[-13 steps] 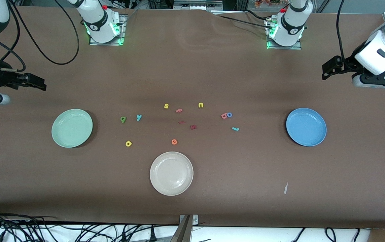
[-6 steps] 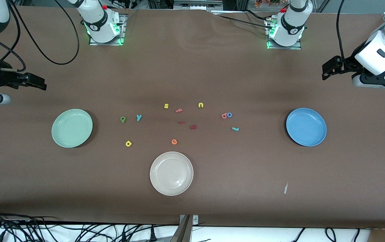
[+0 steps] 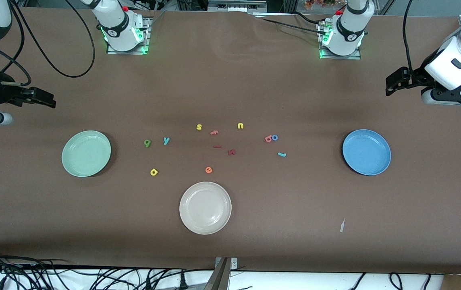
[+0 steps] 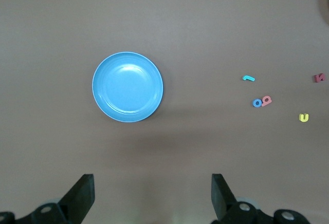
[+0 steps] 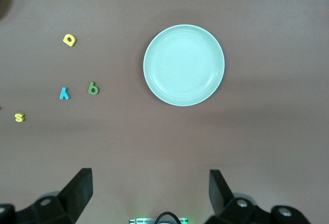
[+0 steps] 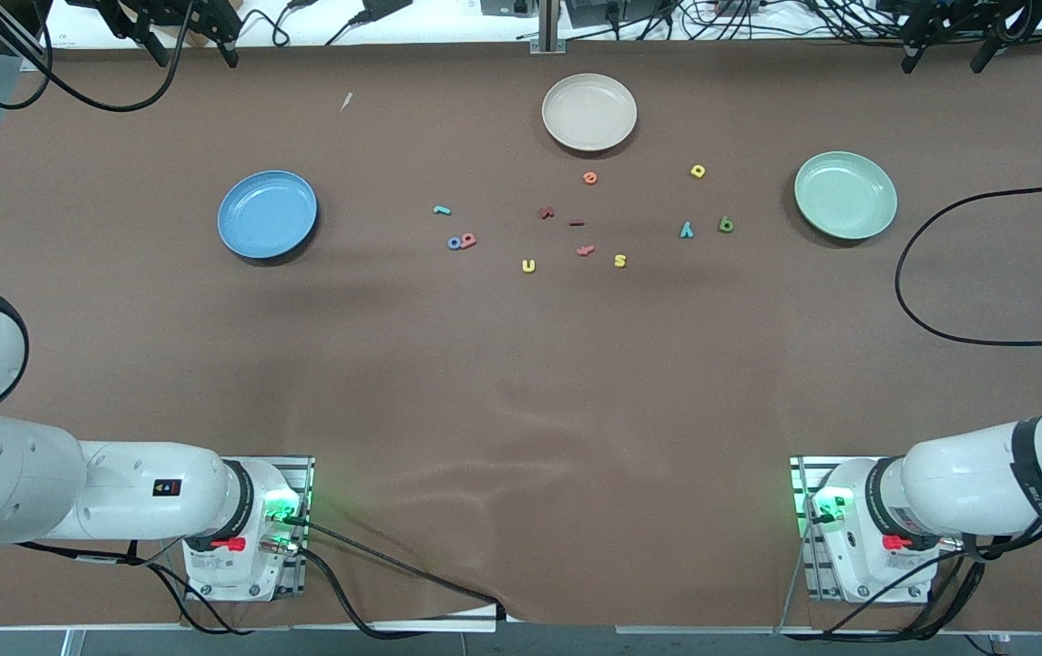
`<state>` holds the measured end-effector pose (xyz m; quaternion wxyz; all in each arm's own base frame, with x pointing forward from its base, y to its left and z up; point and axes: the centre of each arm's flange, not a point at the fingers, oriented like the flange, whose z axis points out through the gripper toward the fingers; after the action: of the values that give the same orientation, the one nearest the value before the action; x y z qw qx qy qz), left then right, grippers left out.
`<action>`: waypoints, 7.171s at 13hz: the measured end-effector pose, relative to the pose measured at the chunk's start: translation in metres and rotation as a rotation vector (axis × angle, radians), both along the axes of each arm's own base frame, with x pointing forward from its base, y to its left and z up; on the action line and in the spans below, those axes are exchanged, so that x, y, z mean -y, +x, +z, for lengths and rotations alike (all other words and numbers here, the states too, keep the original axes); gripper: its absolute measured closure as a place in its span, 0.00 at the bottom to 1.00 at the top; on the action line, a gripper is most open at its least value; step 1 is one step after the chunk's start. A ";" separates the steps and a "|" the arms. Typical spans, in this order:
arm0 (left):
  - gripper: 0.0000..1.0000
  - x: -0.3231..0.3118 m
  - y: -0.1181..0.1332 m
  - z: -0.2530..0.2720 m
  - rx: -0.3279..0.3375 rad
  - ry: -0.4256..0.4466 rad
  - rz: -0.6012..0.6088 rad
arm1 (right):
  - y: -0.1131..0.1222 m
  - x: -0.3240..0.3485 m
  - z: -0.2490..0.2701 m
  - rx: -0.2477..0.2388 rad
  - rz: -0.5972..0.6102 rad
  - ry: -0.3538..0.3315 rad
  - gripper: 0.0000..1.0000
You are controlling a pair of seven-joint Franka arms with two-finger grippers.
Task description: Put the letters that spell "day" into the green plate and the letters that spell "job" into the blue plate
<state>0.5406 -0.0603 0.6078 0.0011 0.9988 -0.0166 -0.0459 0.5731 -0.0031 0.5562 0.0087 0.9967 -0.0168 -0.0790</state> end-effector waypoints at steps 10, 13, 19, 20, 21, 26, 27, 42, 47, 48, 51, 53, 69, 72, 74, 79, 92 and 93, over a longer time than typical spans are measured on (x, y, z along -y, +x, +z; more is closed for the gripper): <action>0.00 0.000 0.000 0.000 0.000 0.000 0.000 | -0.001 0.000 -0.003 -0.015 0.004 0.001 0.00; 0.00 0.000 0.000 0.000 0.000 0.000 0.000 | -0.002 -0.001 -0.006 -0.030 0.006 0.001 0.00; 0.00 0.000 0.000 0.000 0.000 0.000 0.001 | 0.000 -0.001 -0.016 -0.046 -0.002 0.000 0.00; 0.00 -0.001 0.000 0.000 0.000 0.000 0.002 | 0.002 -0.001 -0.018 -0.043 -0.001 0.000 0.00; 0.00 -0.002 0.000 0.000 0.000 0.000 0.005 | 0.005 -0.002 -0.020 -0.034 0.001 0.000 0.00; 0.00 -0.004 0.003 -0.009 0.004 -0.002 0.012 | 0.013 -0.018 -0.036 -0.040 0.024 0.015 0.00; 0.00 -0.001 0.005 -0.016 0.010 -0.007 0.016 | 0.012 -0.021 -0.037 -0.043 0.025 0.023 0.00; 0.00 0.114 0.021 -0.160 0.113 -0.067 0.065 | -0.018 -0.123 -0.164 0.045 -0.030 0.031 0.00; 0.00 0.158 0.036 -0.248 0.097 -0.112 0.014 | -0.020 -0.122 -0.239 0.071 -0.044 0.049 0.00; 0.00 0.161 0.037 -0.262 0.090 -0.117 0.010 | -0.018 -0.122 -0.250 0.071 -0.053 0.052 0.00; 0.00 0.164 0.038 -0.285 0.063 -0.118 0.008 | -0.014 -0.132 -0.278 0.086 -0.104 0.061 0.00; 0.00 0.173 0.034 -0.299 0.040 -0.115 -0.006 | -0.016 -0.155 -0.299 0.095 -0.146 0.055 0.00; 0.00 0.229 0.023 -0.430 0.072 -0.148 -0.086 | -0.026 -0.171 -0.379 0.065 -0.237 0.000 0.13; 0.00 0.226 0.024 -0.443 0.071 -0.138 -0.084 | -0.027 -0.171 -0.381 0.062 -0.237 -0.001 0.26; 0.04 0.223 0.028 -0.441 0.078 -0.134 -0.079 | -0.027 -0.171 -0.383 0.058 -0.237 -0.002 0.30; 0.21 0.230 0.026 -0.440 0.085 -0.129 -0.093 | -0.026 -0.172 -0.381 0.062 -0.237 0.000 0.53; 0.60 0.232 0.027 -0.438 0.090 -0.123 -0.102 | -0.007 -0.173 -0.361 0.038 -0.241 -0.019 0.72; 0.60 0.230 0.027 -0.438 0.092 -0.122 -0.100 | -0.002 -0.173 -0.353 0.029 -0.243 -0.026 0.72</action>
<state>0.5681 -0.2906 0.1695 0.0587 0.9959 -0.0690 0.0010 0.5716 0.1697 0.2030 0.0118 0.9882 -0.1384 -0.0648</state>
